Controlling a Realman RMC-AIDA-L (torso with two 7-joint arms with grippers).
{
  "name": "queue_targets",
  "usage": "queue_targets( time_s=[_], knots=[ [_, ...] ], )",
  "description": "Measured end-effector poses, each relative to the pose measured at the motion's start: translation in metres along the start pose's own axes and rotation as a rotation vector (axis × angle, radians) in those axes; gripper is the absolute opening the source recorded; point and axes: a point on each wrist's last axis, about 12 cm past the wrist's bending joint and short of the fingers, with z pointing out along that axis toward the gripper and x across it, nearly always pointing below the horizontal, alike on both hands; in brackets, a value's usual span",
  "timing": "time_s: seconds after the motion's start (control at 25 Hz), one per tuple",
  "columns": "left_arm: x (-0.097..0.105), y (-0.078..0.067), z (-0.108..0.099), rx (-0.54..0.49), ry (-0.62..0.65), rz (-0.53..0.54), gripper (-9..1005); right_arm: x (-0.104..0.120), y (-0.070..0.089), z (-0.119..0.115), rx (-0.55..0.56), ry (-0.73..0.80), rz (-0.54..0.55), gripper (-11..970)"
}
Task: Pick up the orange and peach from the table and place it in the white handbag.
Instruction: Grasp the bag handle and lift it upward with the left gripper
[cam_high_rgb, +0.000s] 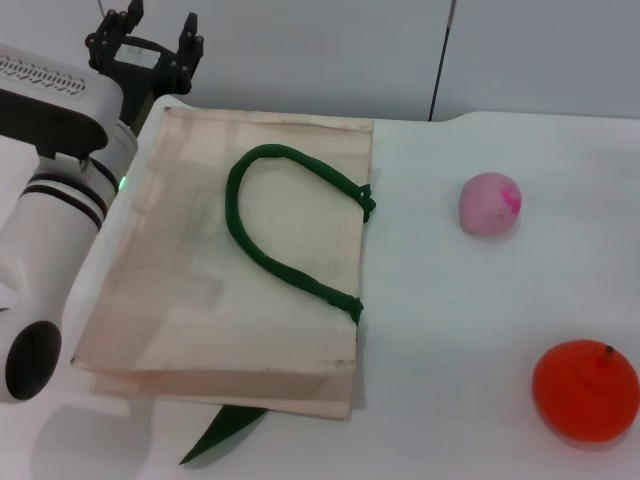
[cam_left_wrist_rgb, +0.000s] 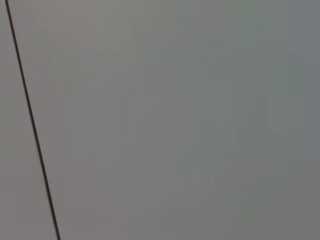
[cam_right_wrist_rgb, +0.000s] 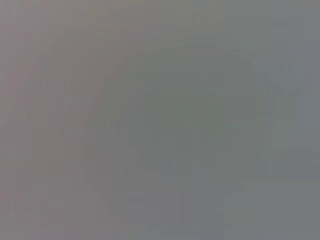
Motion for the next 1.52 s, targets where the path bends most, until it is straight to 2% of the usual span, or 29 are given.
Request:
queue_targets(
  time_s=[0.04, 0.24, 0.8, 0.88, 1.08, 1.2, 1.36, 1.52],
  knots=[
    [0.000, 0.000, 0.000, -0.001, 0.000, 0.000, 629, 0.000, 0.001, 0.001, -0.004, 0.006, -0.005, 765],
    [0.001, 0.001, 0.000, -0.002, 0.006, 0.004, 628, 0.000, 0.004, 0.007, -0.008, 0.058, -0.026, 765],
    [-0.002, -0.005, 0.007, 0.018, 0.032, -0.017, 629, -0.001, 0.006, 0.010, -0.012, 0.070, -0.028, 766],
    [-0.010, -0.016, 0.013, 0.056, 0.051, -0.038, 629, 0.001, 0.005, 0.010, -0.004, 0.090, -0.029, 766],
    [-0.025, -0.027, 0.019, 0.098, 0.092, -0.015, 629, 0.003, 0.003, 0.010, 0.006, 0.114, -0.031, 765],
    [-0.036, -0.026, 0.020, 0.112, 0.135, -0.005, 629, 0.001, 0.005, 0.012, 0.002, 0.111, -0.032, 765],
    [-0.053, -0.022, 0.019, 0.150, 0.187, -0.047, 618, 0.000, 0.005, 0.013, 0.001, 0.110, -0.032, 765],
    [-0.068, -0.012, 0.018, 0.202, 0.280, -0.093, 609, 0.002, 0.004, 0.011, 0.004, 0.113, -0.031, 765]
  ],
)
